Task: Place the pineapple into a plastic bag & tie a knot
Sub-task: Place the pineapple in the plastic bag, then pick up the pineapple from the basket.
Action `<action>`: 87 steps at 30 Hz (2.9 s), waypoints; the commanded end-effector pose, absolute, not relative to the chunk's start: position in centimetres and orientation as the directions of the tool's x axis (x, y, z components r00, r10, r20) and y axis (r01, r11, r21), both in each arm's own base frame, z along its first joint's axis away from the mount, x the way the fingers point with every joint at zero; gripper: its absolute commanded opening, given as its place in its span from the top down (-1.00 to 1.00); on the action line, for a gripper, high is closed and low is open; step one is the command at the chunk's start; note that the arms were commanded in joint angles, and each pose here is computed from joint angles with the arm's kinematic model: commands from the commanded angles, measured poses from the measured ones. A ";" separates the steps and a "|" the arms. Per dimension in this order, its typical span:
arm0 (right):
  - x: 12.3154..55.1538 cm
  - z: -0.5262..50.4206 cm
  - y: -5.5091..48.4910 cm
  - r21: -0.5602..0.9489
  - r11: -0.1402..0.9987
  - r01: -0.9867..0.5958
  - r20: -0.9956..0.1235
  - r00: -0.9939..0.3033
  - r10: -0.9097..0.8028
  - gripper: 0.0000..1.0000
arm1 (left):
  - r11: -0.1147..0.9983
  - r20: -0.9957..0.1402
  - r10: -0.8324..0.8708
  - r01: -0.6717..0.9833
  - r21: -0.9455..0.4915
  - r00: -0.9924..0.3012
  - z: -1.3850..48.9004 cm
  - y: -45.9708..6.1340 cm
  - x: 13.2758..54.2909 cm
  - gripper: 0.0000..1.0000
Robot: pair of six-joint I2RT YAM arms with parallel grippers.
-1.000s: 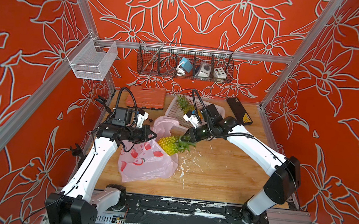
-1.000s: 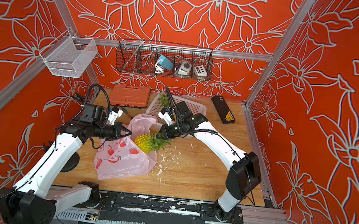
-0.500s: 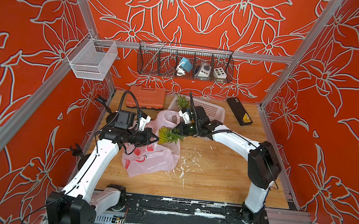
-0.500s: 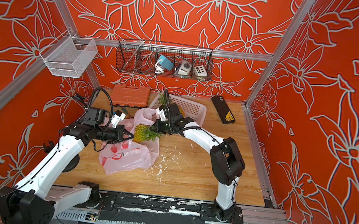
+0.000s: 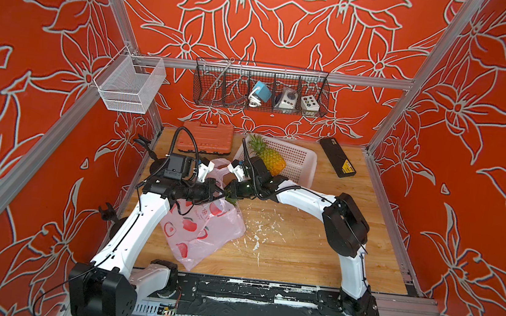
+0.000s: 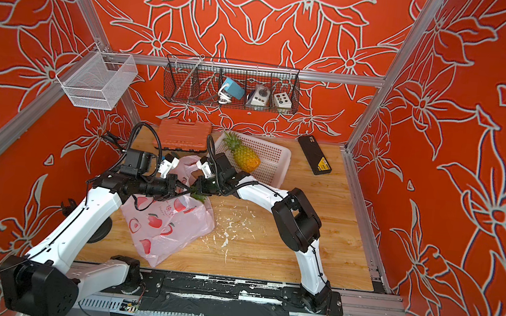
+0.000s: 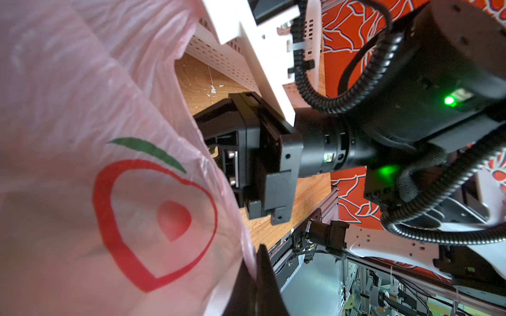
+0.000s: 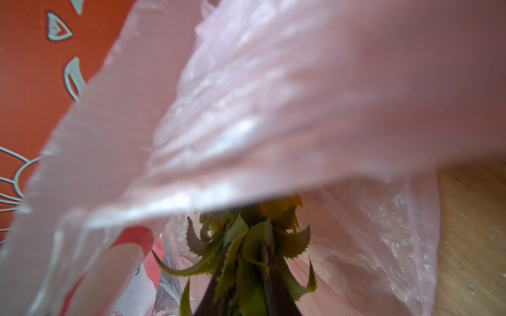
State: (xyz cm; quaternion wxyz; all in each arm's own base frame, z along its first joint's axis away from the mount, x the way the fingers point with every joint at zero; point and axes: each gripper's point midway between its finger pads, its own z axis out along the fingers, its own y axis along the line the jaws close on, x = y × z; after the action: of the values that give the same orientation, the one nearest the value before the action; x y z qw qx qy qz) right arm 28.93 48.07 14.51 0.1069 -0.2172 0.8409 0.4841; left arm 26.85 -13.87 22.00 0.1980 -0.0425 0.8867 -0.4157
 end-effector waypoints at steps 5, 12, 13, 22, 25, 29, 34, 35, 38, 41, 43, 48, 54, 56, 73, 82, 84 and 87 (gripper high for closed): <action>28.3 21.4 44.5 0.769 0.346 -0.538 -0.513 -0.841 -0.170 1.00 | 0.557 -0.386 -0.142 0.249 -0.792 -0.911 25.7 -16.2 26.9 1.00; 28.0 26.1 35.5 0.654 0.514 -0.554 -0.605 -0.792 -0.084 1.00 | 0.355 -0.457 -0.111 0.395 -0.847 -0.882 30.1 -18.8 25.3 1.00; 27.7 26.1 34.6 0.632 0.539 -0.556 -0.612 -0.785 -0.093 1.00 | 0.353 -0.462 -0.118 0.397 -0.847 -0.879 30.0 -18.8 25.2 1.00; 26.2 21.3 34.3 0.624 0.566 -0.539 -0.551 -0.817 -0.171 1.00 | 0.483 -0.331 -0.154 0.221 -0.847 -0.931 22.1 -17.9 26.0 1.00; 26.4 20.8 35.0 0.624 0.560 -0.544 -0.555 -0.814 -0.171 1.00 | 0.538 -0.328 -0.173 0.190 -0.821 -0.929 21.1 -17.3 26.4 1.00; 26.8 20.6 35.4 0.629 0.560 -0.540 -0.552 -0.817 -0.168 1.00 | 0.551 -0.297 -0.183 0.152 -0.821 -0.937 20.1 -17.2 26.5 1.00; 27.5 20.8 35.9 0.633 0.555 -0.539 -0.563 -0.813 -0.148 1.00 | 0.557 -0.287 -0.183 0.142 -0.819 -0.940 19.8 -17.2 26.6 1.00; 27.7 20.8 36.0 0.631 0.561 -0.536 -0.564 -0.814 -0.142 1.00 | 0.555 -0.287 -0.185 0.141 -0.820 -0.940 19.8 -17.2 26.7 1.00; 28.6 20.4 36.5 0.622 0.581 -0.525 -0.568 -0.813 -0.126 1.00 | 0.554 -0.282 -0.185 0.138 -0.821 -0.941 19.7 -17.3 26.8 1.00; 29.4 19.2 37.6 0.621 0.588 -0.518 -0.567 -0.815 -0.119 1.00 | 0.552 -0.273 -0.182 0.132 -0.823 -0.945 19.5 -17.3 26.9 1.00; 29.6 18.0 38.7 0.627 0.584 -0.516 -0.554 -0.822 -0.131 1.00 | 0.553 -0.268 -0.179 0.128 -0.824 -0.947 19.4 -17.4 26.9 1.00; 29.8 14.9 39.5 0.617 0.600 -0.509 -0.514 -0.838 -0.183 0.41 | 0.553 -0.267 -0.176 0.129 -0.823 -0.948 19.5 -17.4 26.9 1.00; 29.5 18.0 37.1 0.565 0.603 -0.563 -0.575 -0.793 -0.202 -0.55 | 0.561 -0.265 -0.164 0.131 -0.817 -0.950 19.3 -17.4 26.9 1.00; 29.3 20.1 35.8 0.538 0.600 -0.592 -0.608 -0.765 -0.211 -0.62 | 0.563 -0.263 -0.161 0.131 -0.816 -0.951 19.3 -17.4 27.0 1.00; 43.3 21.5 24.6 0.059 0.930 -0.364 -0.637 -0.731 -0.246 -0.96 | 0.538 -0.303 -0.133 0.188 -0.821 -0.944 23.3 -17.9 27.4 1.00; 49.5 14.6 26.9 -0.068 0.910 -0.408 -0.553 -0.744 -0.375 -0.96 | 0.555 -0.334 -0.091 0.231 -0.799 -0.938 25.5 -17.8 26.8 1.00; 50.3 13.6 26.9 -0.102 0.904 -0.415 -0.541 -0.739 -0.401 -0.96 | 0.569 -0.313 -0.084 0.213 -0.795 -0.946 24.6 -17.7 27.0 1.00; 51.1 12.3 27.1 -0.139 0.893 -0.427 -0.529 -0.730 -0.432 -0.95 | 0.573 -0.280 -0.076 0.188 -0.798 -0.957 23.5 -17.8 27.3 1.00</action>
State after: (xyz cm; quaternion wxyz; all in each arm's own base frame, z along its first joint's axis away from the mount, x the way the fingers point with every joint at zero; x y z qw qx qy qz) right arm 50.49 27.40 11.99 0.2800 -0.2061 0.9372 0.0294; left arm 27.63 -17.60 24.63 0.1676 0.0258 0.8683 -0.4662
